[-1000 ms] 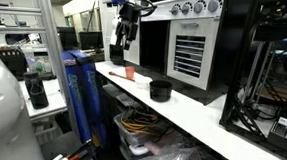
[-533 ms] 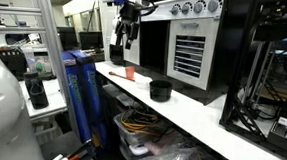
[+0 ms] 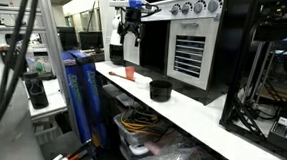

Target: Put the cup on the cabinet then use the wooden spoon to mix in the black mug

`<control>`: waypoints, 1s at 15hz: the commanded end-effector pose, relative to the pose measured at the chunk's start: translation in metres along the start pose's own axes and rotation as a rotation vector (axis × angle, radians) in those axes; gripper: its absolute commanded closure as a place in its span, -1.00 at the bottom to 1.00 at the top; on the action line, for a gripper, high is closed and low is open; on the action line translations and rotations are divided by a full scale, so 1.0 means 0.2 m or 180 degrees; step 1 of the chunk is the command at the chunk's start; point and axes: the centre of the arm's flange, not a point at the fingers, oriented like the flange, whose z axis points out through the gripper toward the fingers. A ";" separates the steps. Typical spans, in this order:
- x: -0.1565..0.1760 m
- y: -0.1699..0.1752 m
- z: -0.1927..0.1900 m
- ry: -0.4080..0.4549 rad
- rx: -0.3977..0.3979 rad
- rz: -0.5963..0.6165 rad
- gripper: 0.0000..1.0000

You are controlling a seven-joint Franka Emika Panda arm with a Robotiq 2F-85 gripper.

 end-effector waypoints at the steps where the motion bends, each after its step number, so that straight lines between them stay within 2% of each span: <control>1: 0.32 -0.15 -0.02 0.0017 -0.0309 -0.0536 -1.00; 4: 0.47 -0.33 0.05 0.0030 -0.0543 -0.1018 -1.00; 9: 0.60 -0.58 0.15 0.0103 -0.0676 -0.1778 -1.00; 13: 0.67 -0.67 0.23 0.0314 -0.0628 -0.2100 -1.00; 14: 0.69 -0.68 0.23 0.0330 -0.0582 -0.2125 -1.00; 15: 0.61 -0.67 0.24 0.0256 -0.0637 -0.1996 -1.00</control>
